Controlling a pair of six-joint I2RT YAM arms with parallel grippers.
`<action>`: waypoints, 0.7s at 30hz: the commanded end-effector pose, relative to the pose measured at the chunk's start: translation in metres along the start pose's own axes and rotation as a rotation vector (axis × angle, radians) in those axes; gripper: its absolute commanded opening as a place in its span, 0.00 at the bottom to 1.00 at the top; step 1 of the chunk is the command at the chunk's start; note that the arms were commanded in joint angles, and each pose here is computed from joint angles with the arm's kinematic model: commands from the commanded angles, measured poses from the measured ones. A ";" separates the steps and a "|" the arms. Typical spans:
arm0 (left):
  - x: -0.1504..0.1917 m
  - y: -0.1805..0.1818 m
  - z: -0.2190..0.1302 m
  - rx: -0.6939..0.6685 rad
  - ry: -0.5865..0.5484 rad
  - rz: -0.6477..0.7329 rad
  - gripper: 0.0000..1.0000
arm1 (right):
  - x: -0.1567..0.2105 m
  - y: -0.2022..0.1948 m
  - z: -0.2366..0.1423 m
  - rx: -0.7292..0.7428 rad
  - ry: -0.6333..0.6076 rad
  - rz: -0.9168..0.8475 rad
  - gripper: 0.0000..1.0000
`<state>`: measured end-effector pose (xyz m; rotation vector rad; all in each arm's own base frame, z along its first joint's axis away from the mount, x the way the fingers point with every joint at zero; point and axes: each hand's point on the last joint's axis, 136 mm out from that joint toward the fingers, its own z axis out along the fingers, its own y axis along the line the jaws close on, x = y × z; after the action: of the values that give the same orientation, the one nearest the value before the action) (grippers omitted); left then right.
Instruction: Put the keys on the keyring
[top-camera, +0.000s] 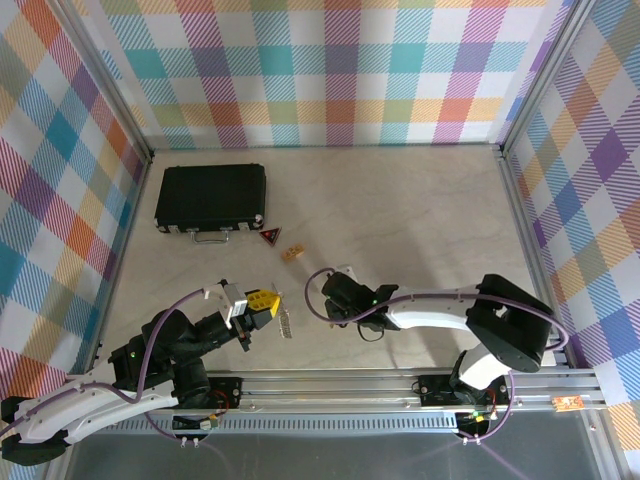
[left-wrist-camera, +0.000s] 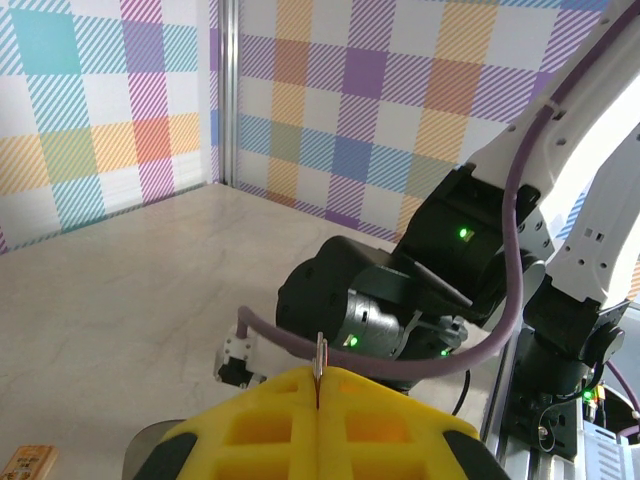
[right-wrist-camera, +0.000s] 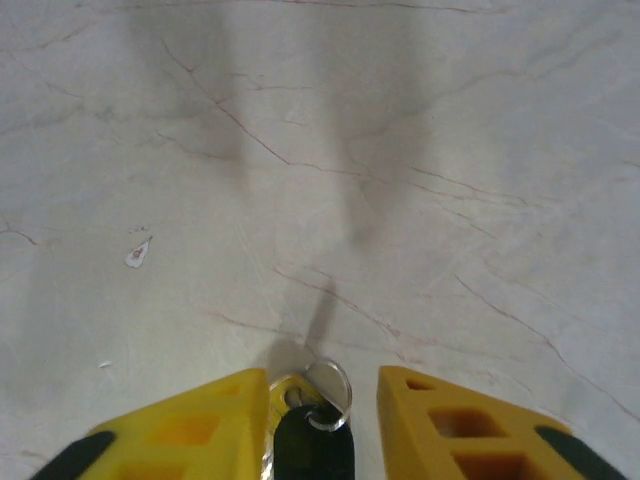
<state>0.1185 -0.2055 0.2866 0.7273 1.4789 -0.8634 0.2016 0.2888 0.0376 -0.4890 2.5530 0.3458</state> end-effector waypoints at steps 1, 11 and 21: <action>-0.013 -0.002 -0.004 0.011 -0.051 0.001 0.00 | -0.015 0.002 -0.024 0.008 0.008 -0.036 0.40; -0.014 -0.005 -0.005 0.029 -0.058 -0.001 0.00 | -0.026 0.002 -0.044 -0.099 0.300 -0.145 0.44; -0.012 -0.007 -0.005 0.037 -0.056 0.000 0.00 | -0.024 -0.008 -0.020 -0.267 0.513 -0.075 0.40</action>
<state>0.1159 -0.2041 0.2903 0.7257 1.4624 -0.8780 0.2355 0.2794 0.0712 -0.7618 2.9007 0.4921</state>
